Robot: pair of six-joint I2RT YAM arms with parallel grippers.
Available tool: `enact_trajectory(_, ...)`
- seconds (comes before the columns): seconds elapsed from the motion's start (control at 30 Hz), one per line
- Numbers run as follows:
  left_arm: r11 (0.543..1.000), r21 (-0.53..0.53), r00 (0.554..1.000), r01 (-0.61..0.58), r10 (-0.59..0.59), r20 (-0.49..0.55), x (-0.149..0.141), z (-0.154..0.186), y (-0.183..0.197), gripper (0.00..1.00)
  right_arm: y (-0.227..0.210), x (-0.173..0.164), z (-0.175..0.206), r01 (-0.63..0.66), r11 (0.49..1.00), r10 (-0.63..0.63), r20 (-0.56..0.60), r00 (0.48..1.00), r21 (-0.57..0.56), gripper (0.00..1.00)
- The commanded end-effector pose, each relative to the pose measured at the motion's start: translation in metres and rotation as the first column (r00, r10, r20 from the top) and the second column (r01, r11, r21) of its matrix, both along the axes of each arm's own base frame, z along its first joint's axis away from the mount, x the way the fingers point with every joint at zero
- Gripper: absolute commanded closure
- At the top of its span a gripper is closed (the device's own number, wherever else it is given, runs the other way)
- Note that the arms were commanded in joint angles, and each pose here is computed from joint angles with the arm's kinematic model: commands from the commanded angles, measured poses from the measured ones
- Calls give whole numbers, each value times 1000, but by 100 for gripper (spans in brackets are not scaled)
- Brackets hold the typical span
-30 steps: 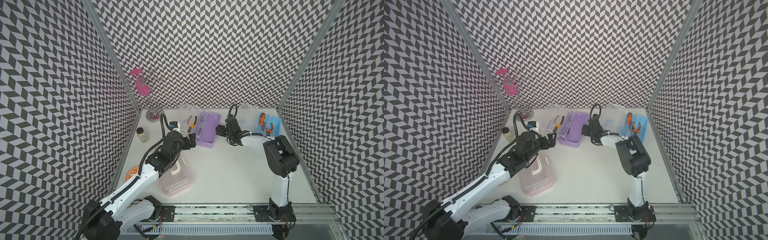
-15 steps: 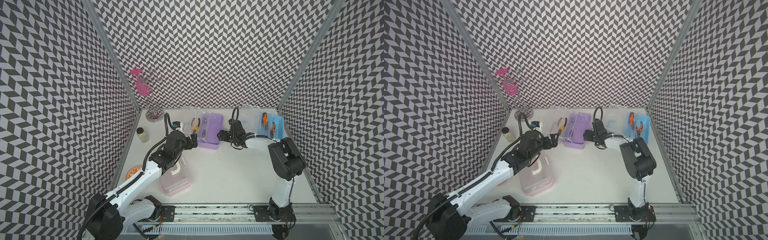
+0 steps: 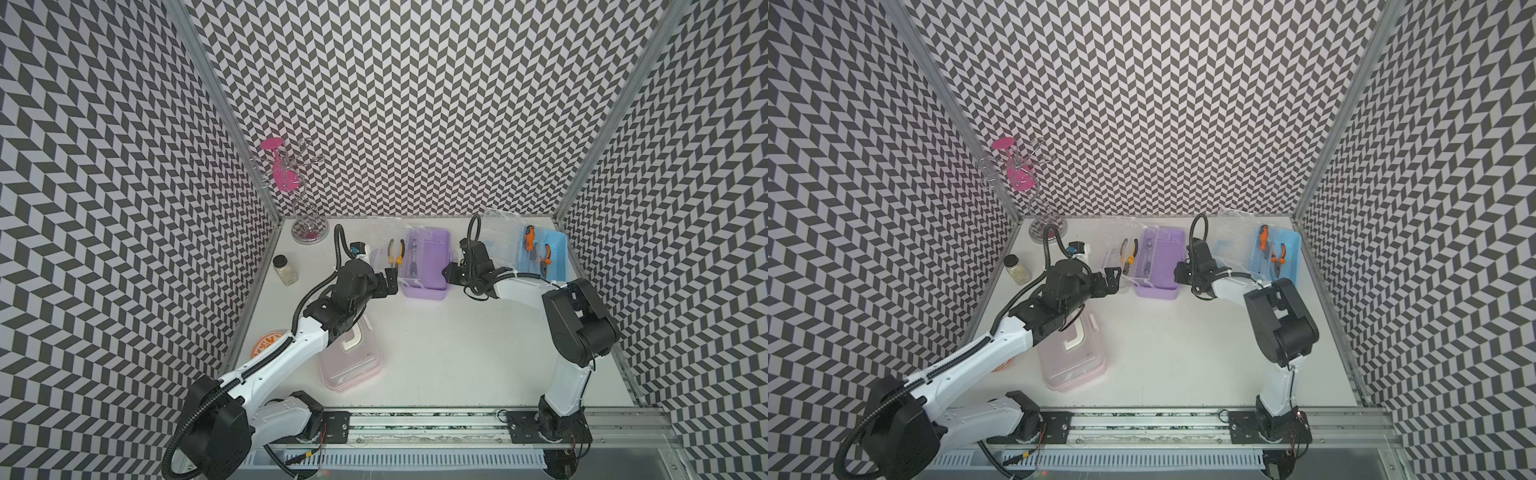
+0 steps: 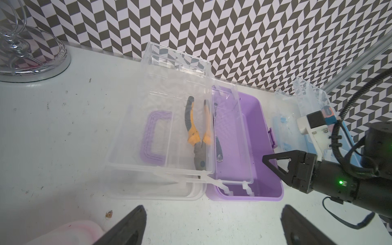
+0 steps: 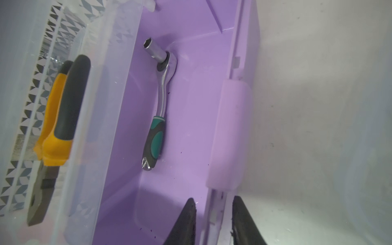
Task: Close toolboxes
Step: Adjust the toolbox at the center of the board.
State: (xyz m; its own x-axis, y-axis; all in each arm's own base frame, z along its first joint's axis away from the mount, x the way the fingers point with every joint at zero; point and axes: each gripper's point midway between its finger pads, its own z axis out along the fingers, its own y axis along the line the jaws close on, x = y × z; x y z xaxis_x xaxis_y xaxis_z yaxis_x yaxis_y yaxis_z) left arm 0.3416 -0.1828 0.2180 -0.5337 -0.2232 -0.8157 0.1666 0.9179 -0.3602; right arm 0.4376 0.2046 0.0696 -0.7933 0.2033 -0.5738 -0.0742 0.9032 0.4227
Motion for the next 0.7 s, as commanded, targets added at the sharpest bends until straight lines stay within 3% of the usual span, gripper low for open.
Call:
enact_trajectory(0.0, 1000, -27, 998, 4, -2, 63, 12, 26, -4, 0, -45, -27, -35, 64, 990, -79, -118, 990, -125, 72)
enact_trajectory(0.43, 1000, -11, 999, -15, 15, 36, 62, 21, -15, 1, -52, -47, -26, 54, 996, -61, -107, 992, -66, 72)
enact_trajectory(0.67, 999, 0, 999, -46, 46, -5, 90, 6, -9, 0, -47, -43, -14, 39, 999, -41, -85, 996, -23, 61)
